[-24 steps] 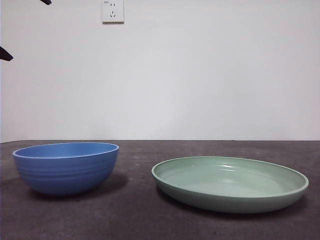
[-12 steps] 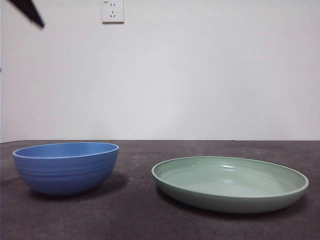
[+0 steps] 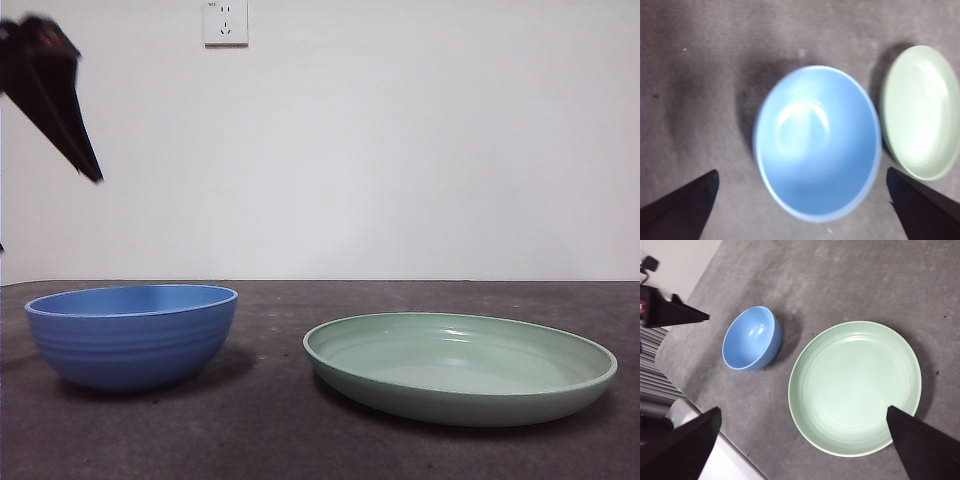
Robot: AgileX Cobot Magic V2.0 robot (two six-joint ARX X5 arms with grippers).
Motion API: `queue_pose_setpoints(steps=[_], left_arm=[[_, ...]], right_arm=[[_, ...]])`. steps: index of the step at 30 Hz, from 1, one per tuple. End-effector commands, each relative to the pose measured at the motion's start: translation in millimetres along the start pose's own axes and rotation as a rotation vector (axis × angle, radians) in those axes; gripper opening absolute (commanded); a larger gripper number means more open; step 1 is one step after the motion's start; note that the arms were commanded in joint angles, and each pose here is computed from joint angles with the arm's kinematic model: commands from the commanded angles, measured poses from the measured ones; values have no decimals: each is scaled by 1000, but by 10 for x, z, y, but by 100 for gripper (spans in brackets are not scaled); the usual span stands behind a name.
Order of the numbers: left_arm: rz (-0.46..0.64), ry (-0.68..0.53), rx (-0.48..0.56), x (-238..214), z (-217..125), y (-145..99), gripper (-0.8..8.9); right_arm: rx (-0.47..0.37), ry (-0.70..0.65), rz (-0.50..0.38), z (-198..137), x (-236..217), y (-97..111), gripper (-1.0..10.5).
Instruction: Pick up the blue bowl, put it on the green plate, put it on desk
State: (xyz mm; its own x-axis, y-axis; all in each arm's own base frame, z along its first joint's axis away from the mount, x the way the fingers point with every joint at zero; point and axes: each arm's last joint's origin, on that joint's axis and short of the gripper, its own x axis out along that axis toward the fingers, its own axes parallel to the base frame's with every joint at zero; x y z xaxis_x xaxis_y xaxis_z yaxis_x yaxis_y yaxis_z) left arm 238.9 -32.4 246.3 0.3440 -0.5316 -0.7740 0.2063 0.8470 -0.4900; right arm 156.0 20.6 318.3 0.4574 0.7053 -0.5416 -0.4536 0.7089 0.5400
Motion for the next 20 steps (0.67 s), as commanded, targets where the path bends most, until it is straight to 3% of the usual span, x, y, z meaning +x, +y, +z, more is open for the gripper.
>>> queue_pose_setpoints(steps=[1,8,17,20], left_arm=[[5,8,21,127,102,55,622],[9,81,3,534,182,215,599],[26,181,-25,819,142,303,302],[31,177,-23,820,146,305,268]], right_arm=[[-39,-15,5,44,-14,22,601],[-61,-36,5,69,-15,23,601],[-60,-35,6,69,-15,23,601],[-61,-36,5,69,-15,23,601]])
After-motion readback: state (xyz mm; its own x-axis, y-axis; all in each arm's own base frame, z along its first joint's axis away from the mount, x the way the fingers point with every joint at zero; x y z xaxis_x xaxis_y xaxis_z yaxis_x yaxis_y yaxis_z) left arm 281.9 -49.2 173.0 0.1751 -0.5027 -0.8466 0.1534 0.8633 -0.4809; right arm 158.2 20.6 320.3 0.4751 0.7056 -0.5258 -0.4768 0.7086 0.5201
